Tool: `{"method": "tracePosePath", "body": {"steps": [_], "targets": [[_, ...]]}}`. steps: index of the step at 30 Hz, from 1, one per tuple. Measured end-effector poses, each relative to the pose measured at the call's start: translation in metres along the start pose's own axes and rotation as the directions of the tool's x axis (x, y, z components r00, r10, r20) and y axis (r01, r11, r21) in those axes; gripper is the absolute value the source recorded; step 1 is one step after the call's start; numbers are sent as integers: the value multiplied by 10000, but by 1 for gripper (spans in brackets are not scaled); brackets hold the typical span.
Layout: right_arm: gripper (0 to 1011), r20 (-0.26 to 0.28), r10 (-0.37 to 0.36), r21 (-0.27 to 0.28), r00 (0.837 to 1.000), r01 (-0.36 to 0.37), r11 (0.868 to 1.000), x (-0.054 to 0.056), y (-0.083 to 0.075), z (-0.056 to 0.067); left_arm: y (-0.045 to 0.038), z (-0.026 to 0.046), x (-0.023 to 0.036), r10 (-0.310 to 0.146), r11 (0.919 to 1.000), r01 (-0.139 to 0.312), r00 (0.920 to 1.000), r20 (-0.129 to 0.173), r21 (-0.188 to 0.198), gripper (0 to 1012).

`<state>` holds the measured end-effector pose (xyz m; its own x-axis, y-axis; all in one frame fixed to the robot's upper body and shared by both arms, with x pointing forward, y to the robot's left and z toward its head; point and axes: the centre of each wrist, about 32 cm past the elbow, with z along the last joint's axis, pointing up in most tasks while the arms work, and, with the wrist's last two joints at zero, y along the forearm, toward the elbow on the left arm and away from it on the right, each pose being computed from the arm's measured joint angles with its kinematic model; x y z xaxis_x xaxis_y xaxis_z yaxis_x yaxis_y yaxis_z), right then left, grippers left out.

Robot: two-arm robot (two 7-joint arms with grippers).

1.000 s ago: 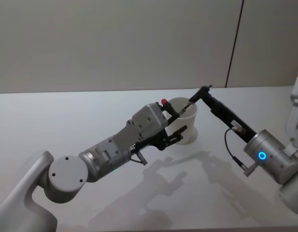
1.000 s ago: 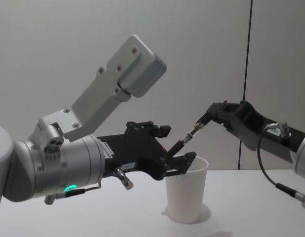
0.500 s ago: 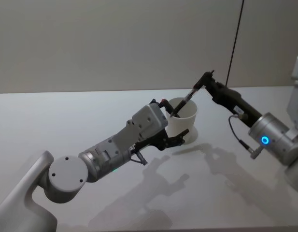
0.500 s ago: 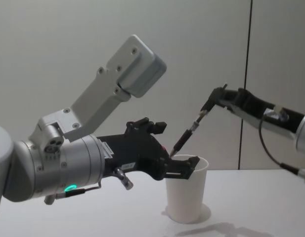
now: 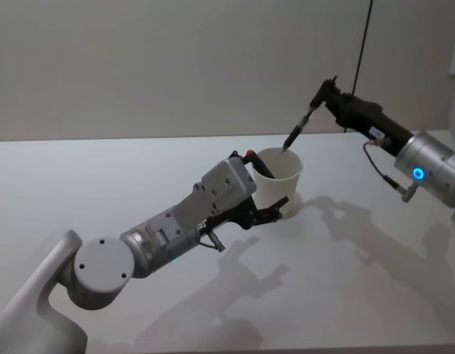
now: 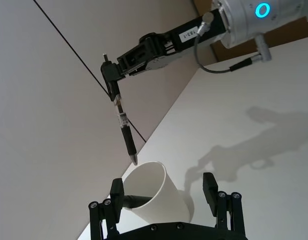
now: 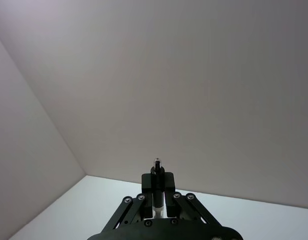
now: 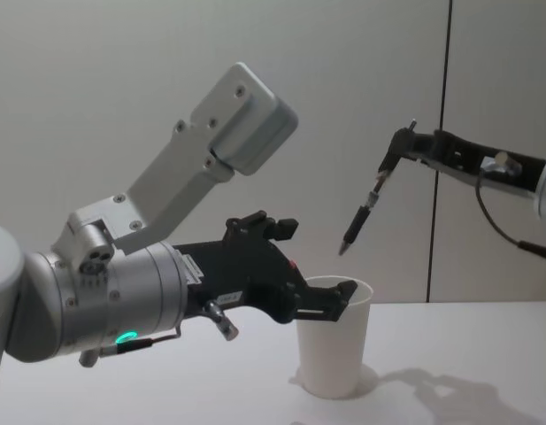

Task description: Place the pen into the pen holder.

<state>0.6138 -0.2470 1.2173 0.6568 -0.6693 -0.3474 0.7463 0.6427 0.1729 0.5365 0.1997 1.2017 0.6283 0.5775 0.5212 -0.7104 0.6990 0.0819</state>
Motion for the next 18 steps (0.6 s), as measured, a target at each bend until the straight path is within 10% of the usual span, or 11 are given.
{"method": "tracePosePath", "body": {"steps": [18], "targets": [[131,568,275,-1375,9980,-195,9903,330,261,225,0,0,0,0,10000,0,10000,1,0,1004]]}}
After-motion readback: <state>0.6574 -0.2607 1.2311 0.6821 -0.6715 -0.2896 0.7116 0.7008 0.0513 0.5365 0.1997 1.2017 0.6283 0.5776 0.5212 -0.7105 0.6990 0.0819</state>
